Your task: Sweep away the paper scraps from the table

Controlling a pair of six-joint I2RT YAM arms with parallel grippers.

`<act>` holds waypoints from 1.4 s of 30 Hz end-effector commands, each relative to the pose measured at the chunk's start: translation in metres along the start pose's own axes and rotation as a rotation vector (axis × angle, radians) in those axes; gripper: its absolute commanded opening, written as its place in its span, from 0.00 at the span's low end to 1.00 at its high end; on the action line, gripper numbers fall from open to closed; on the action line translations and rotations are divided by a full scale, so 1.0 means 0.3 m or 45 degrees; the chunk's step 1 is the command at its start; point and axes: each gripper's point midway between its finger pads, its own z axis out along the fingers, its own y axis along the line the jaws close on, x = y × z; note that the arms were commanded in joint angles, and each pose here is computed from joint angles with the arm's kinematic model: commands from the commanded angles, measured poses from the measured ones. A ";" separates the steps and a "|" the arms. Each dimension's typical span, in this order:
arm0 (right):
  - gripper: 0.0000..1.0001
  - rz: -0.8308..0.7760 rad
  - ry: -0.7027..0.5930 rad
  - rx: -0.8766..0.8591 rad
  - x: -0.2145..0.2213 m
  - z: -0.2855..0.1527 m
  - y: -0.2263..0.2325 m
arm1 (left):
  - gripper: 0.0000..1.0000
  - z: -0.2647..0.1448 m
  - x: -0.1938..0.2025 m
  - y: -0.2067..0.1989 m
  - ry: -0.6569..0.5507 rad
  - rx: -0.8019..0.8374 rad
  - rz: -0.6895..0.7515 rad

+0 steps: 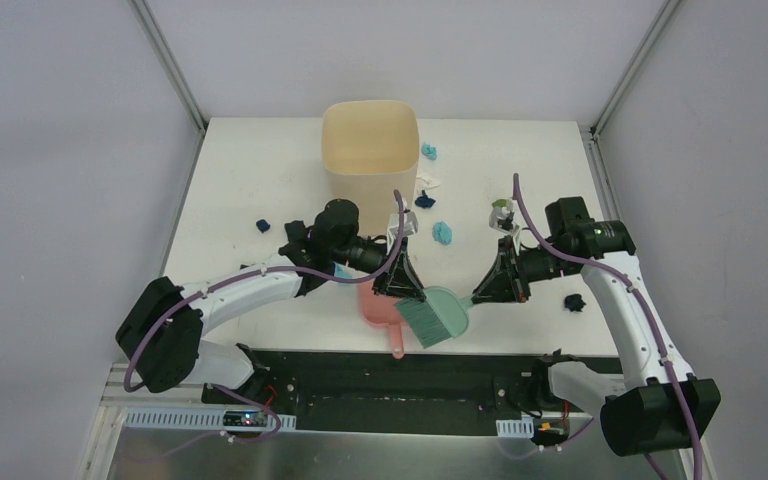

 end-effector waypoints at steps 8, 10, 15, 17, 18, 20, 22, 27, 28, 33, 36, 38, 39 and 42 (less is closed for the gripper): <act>0.00 0.060 0.005 0.405 -0.023 -0.024 -0.223 | 0.51 -0.242 0.060 0.167 -0.117 -1.178 -0.399; 0.00 0.080 -0.017 0.571 -0.023 -0.052 -0.303 | 0.56 -0.277 0.177 0.125 -0.104 -1.328 -0.529; 0.00 0.119 -0.131 0.857 -0.043 -0.151 -0.410 | 0.58 -0.242 0.352 0.086 -0.111 -1.550 -0.550; 0.00 0.130 -0.157 0.919 -0.051 -0.176 -0.419 | 0.60 -0.197 0.396 0.087 -0.066 -1.626 -0.541; 0.00 0.129 -0.168 0.943 -0.052 -0.186 -0.423 | 0.61 -0.172 0.411 0.091 -0.034 -1.662 -0.519; 0.00 0.128 -0.182 0.969 -0.045 -0.197 -0.428 | 0.62 -0.133 0.440 0.104 0.027 -1.753 -0.494; 0.00 0.128 -0.189 0.957 -0.037 -0.193 -0.424 | 0.63 -0.102 0.448 0.114 0.050 -1.836 -0.478; 0.00 0.106 -0.212 0.944 -0.038 -0.195 -0.404 | 0.64 -0.065 0.483 0.155 -0.010 -1.901 -0.515; 0.00 0.101 -0.215 0.940 -0.039 -0.195 -0.402 | 0.64 -0.057 0.485 0.163 -0.030 -1.888 -0.516; 0.00 0.112 -0.211 0.924 -0.035 -0.188 -0.408 | 0.61 -0.030 0.493 0.191 -0.028 -1.884 -0.502; 0.00 0.115 -0.213 0.925 -0.037 -0.189 -0.408 | 0.58 -0.010 0.508 0.197 0.004 -1.857 -0.520; 0.00 0.112 -0.219 0.930 -0.039 -0.192 -0.406 | 0.56 -0.007 0.521 0.202 0.019 -1.854 -0.534; 0.00 0.112 -0.221 0.933 -0.040 -0.194 -0.406 | 0.55 -0.007 0.524 0.203 0.022 -1.853 -0.539; 0.00 0.119 -0.223 0.942 -0.038 -0.199 -0.408 | 0.48 0.009 0.517 0.201 0.024 -1.815 -0.524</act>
